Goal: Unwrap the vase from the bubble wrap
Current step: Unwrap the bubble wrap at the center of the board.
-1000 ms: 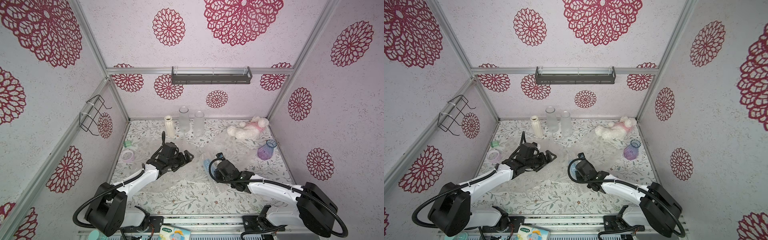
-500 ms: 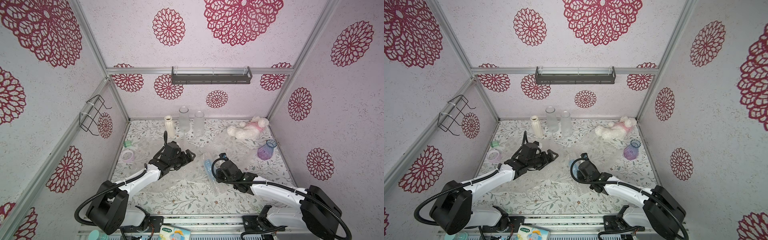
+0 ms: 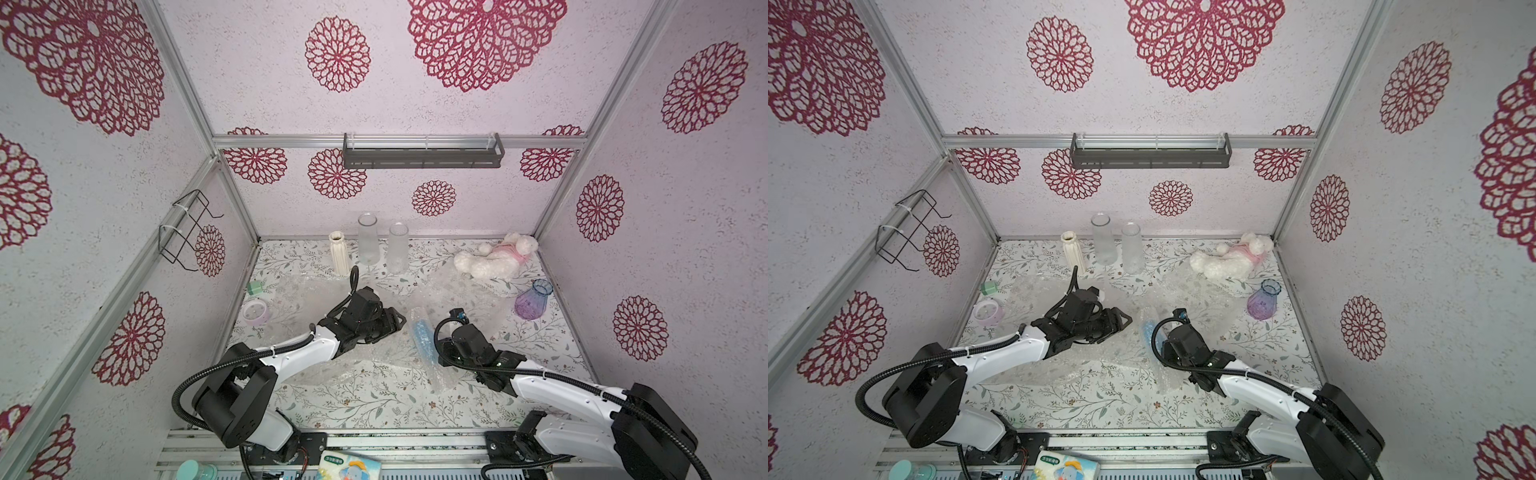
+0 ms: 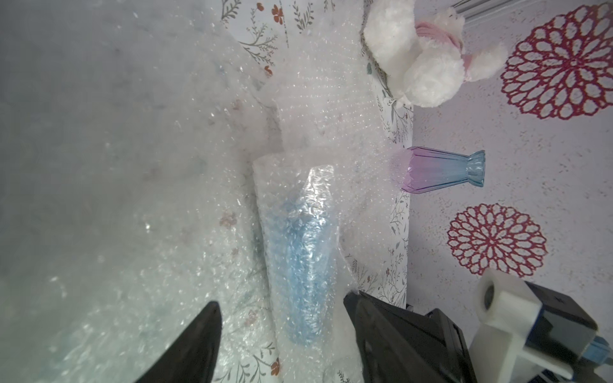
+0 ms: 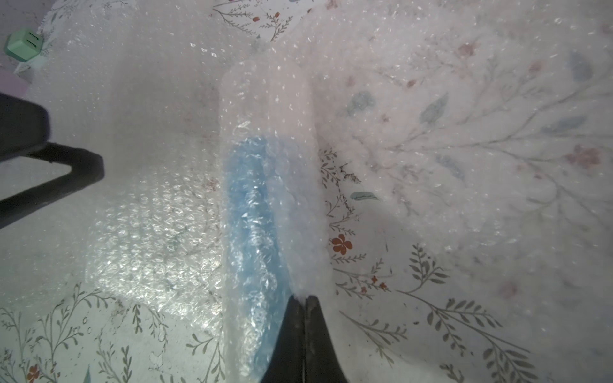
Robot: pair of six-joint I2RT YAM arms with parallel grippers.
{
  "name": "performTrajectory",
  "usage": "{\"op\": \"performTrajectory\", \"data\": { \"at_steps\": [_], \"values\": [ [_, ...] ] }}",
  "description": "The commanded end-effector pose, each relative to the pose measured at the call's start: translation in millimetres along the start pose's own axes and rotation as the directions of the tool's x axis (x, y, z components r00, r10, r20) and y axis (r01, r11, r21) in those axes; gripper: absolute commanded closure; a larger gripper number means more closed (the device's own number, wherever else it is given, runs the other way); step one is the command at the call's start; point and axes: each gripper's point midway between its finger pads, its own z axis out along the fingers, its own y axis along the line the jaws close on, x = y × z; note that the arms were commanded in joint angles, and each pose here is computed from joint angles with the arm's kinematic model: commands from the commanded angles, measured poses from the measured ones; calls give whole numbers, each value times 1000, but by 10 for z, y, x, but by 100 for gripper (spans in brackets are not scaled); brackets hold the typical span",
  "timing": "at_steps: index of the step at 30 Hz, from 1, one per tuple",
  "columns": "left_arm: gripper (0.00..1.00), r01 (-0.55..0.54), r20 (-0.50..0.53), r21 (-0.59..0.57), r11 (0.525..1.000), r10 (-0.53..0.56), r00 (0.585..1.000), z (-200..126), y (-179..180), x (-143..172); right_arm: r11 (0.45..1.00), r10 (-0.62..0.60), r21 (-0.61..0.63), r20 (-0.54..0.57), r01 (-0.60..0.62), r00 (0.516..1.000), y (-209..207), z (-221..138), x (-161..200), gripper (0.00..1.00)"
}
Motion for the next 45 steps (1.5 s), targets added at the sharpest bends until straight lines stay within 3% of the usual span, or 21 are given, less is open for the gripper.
{"op": "performTrajectory", "data": {
  "at_steps": [1,15,18,22,26,33,40,45],
  "values": [
    [32,-23,57,-8,1000,24,998,-121,-112,-73,996,50,-76,56,-46,997,140,-80,-174,100],
    [33,-19,6,15,1000,19,1000,174,-290,161,991,70,-121,57,-63,996,163,-105,-131,100],
    [29,-20,29,-38,999,21,999,48,-185,169,991,59,-127,53,-52,997,177,-98,-125,100],
    [16,-33,82,-139,990,45,996,-269,42,148,991,48,-131,66,-39,997,178,-137,-145,100],
    [12,-23,127,-104,994,36,991,-440,34,120,993,26,-117,61,-19,998,151,-136,-122,100],
    [22,-37,98,76,996,29,995,-165,-389,143,991,48,-130,57,-41,997,136,-84,-53,100],
    [35,-42,48,97,994,38,998,217,-504,276,990,63,-131,62,-55,996,105,-133,-33,100],
    [39,-26,22,95,995,24,999,366,-451,379,990,65,-132,65,-56,996,98,-163,-35,100]
  ]
}}
